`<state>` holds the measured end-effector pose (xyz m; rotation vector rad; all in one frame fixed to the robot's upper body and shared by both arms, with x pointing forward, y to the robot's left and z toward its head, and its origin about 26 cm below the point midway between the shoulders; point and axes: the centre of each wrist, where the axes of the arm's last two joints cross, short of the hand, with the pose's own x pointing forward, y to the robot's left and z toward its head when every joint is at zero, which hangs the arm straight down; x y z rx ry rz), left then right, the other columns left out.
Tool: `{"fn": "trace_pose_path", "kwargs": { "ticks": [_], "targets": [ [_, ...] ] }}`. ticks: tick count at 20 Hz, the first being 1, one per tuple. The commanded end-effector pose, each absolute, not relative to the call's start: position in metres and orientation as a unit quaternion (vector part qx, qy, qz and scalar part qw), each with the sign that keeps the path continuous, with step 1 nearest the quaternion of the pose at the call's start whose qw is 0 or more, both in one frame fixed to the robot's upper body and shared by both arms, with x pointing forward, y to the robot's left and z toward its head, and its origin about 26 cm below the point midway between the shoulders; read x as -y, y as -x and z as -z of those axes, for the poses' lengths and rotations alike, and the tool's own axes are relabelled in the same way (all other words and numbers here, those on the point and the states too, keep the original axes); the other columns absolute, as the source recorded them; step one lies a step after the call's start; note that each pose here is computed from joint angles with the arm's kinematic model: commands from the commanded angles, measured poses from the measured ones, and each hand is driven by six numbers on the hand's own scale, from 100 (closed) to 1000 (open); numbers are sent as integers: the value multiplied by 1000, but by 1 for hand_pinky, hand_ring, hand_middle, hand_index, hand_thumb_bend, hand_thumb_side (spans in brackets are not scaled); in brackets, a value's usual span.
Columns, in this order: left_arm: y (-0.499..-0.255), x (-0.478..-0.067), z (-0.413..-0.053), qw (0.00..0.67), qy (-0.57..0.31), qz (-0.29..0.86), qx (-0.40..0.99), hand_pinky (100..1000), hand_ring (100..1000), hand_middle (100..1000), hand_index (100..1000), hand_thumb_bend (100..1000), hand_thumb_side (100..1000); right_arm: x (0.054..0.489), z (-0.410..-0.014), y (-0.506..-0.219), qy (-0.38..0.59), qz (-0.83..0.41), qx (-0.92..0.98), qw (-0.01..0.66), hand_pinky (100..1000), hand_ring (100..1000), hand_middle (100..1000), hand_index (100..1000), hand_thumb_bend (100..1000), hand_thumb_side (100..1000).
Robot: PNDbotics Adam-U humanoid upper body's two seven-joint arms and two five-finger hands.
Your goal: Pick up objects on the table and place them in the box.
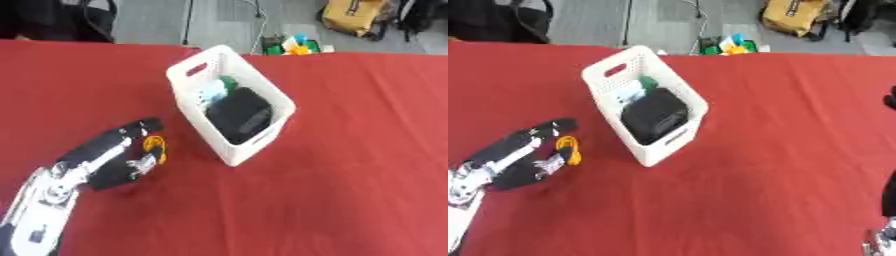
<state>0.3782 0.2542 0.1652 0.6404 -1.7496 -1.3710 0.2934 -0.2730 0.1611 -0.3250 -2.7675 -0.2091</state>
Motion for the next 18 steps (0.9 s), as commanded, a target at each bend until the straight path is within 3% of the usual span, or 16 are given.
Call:
{"fn": "trace_pose_path", "kwargs": {
  "ticks": [1, 4, 18],
  "targets": [
    [-380, -252, -170, 392, -264, 538, 698, 1000, 1000, 1000, 1000, 168, 1000, 272, -169, -291, 109, 71, 979, 157, 750, 744, 638, 746, 100, 1000],
    [-381, -252, -169, 394, -259, 537, 700, 1000, 1000, 1000, 1000, 211, 1000, 272, -169, -291, 109, 71, 979, 158, 750, 744, 639, 746, 100, 1000],
    [-382, -252, -167, 414, -235, 541, 693, 1000, 1000, 1000, 1000, 228, 1000, 271, -168, -291, 108, 69, 979, 160, 749, 744, 639, 747, 100, 1000]
  ]
}}
